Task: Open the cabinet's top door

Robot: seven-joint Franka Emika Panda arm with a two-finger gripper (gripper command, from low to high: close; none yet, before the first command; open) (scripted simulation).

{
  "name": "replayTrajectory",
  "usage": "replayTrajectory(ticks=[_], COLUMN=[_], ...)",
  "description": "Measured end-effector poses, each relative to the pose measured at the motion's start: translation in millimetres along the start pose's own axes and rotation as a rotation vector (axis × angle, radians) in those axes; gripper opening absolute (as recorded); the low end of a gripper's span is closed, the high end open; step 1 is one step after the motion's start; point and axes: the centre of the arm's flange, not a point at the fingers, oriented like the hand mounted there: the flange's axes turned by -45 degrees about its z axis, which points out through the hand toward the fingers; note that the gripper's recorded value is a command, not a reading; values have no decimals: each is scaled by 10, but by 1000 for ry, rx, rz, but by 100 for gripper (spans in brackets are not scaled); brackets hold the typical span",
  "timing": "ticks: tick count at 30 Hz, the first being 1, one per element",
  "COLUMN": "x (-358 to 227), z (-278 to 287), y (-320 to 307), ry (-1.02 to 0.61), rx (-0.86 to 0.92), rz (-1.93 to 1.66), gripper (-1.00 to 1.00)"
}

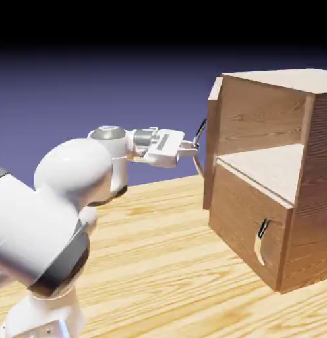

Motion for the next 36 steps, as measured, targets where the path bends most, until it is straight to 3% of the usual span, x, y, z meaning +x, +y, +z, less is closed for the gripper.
replayTrajectory(ticks=[18,36], x=[0,1], z=[-1097,-1932], y=[717,1821], ry=[0,0], rx=[354,716], rz=[0,0], gripper=[-100,-100])
